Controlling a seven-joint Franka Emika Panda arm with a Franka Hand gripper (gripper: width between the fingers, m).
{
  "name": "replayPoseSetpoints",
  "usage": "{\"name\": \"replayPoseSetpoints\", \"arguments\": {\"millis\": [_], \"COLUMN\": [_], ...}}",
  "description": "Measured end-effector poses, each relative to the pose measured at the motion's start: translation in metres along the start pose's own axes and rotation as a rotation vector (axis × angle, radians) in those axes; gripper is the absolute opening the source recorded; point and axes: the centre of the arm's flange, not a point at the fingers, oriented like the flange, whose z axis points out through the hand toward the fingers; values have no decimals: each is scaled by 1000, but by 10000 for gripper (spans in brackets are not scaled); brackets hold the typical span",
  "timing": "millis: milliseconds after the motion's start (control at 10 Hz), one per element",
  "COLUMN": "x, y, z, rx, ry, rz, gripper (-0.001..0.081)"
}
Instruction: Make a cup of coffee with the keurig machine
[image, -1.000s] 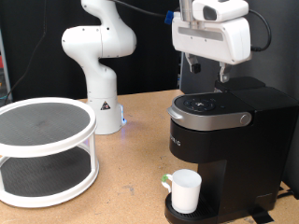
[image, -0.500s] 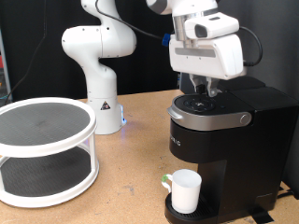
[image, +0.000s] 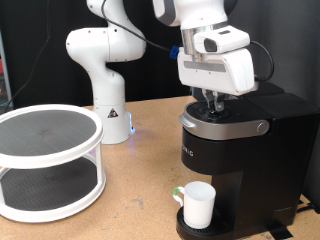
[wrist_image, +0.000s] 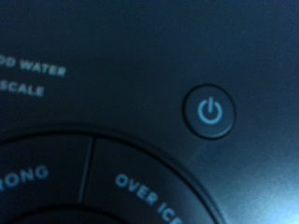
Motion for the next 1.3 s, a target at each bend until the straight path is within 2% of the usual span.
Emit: {"name": "replayPoseSetpoints", "arguments": {"millis": [400, 800, 1300], "x": [-1, 2, 11], "y": [0, -2, 9], "z": [2, 2, 6], "rx": [-14, 71, 140], "ry": [10, -133, -214], "rz": [1, -14, 64], "gripper": [1, 1, 1]}}
